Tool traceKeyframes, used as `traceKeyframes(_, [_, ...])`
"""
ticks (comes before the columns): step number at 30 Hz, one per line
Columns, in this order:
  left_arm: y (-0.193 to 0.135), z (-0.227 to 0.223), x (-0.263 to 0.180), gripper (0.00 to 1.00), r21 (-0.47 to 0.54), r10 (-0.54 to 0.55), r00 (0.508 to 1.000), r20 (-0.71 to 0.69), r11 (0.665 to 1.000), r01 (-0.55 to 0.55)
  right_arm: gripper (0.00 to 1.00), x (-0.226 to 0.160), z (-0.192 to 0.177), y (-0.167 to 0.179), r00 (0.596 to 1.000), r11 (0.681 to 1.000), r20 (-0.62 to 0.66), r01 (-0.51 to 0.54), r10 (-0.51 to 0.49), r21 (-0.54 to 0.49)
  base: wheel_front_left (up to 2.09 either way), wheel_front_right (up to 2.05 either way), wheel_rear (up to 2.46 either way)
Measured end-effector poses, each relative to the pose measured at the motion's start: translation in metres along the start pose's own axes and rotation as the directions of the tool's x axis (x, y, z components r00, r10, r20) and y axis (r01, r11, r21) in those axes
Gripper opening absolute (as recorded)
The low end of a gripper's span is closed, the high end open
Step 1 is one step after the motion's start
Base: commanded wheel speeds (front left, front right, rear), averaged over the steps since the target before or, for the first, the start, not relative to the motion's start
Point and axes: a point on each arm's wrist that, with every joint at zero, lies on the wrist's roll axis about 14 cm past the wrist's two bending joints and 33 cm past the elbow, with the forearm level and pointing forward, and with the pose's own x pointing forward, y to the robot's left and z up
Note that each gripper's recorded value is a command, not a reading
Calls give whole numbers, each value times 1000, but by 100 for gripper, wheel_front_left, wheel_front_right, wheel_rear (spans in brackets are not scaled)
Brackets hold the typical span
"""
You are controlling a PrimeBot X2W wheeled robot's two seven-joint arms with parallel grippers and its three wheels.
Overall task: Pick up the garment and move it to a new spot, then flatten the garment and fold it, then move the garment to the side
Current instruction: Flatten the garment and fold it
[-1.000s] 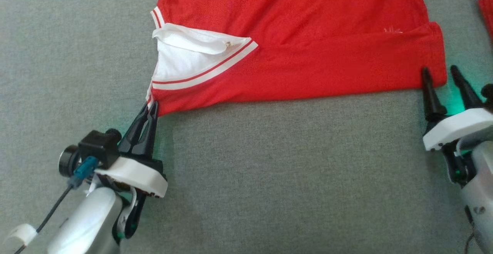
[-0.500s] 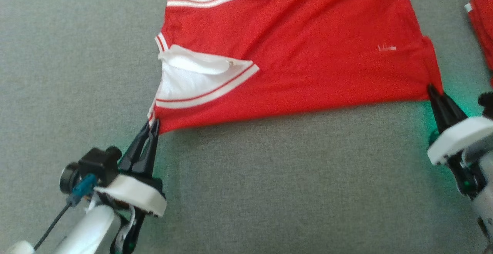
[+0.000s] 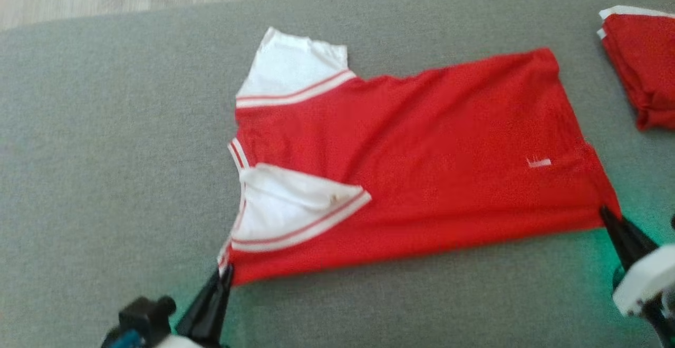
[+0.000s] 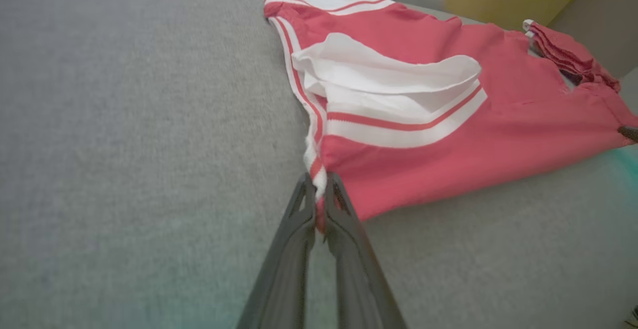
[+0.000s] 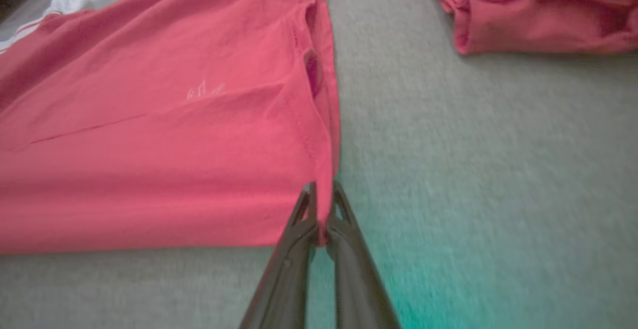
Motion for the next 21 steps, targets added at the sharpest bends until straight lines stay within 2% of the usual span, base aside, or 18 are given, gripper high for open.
traceKeyframes(3, [-6, -8, -7, 0, -16, -9, 1000, -23, 1000, 9, 0, -10, -10, -3, 1000, 1000, -20, 12, -12, 9, 0, 0, 0])
traceKeyframes(4, [-8, -11, -9, 0, -22, -12, 999, -34, 1000, 11, 25, -14, -13, -4, 1000, 1000, -25, 17, -17, 12, 0, 0, 0])
traceKeyframes(5, [-8, -12, -10, 43, -24, -13, 999, -38, 1000, 12, 92, -17, -14, -5, 999, 1000, -28, 21, -21, 14, 0, 0, 0])
traceKeyframes(6, [-9, -13, -10, 100, -24, -14, 999, -40, 1000, 13, 100, -18, -16, -5, 999, 1000, -33, 24, -23, 15, 0, 0, 0])
traceKeyframes(13, [0, 0, -3, 100, 37, -6, 999, -32, 999, 7, 100, -18, 10, -3, 998, 999, 50, 31, -32, 9, 0, 0, 0])
traceKeyframes(17, [-2, 54, 25, 100, 145, -67, 996, 62, 988, 57, 100, -12, 29, 4, 994, 1000, 111, 15, -14, -9, 0, 0, 0])
traceKeyframes(19, [-9, 93, 46, 100, 210, -130, 986, 108, 972, 105, 100, -7, 33, 8, 992, 1000, 126, 8, -6, -15, 0, 0, 0])
traceKeyframes(21, [-18, 127, 68, 100, 293, -202, 974, 104, 942, 164, 100, 1, 38, 14, 991, 1000, 133, -7, 10, -25, 0, 0, 0])
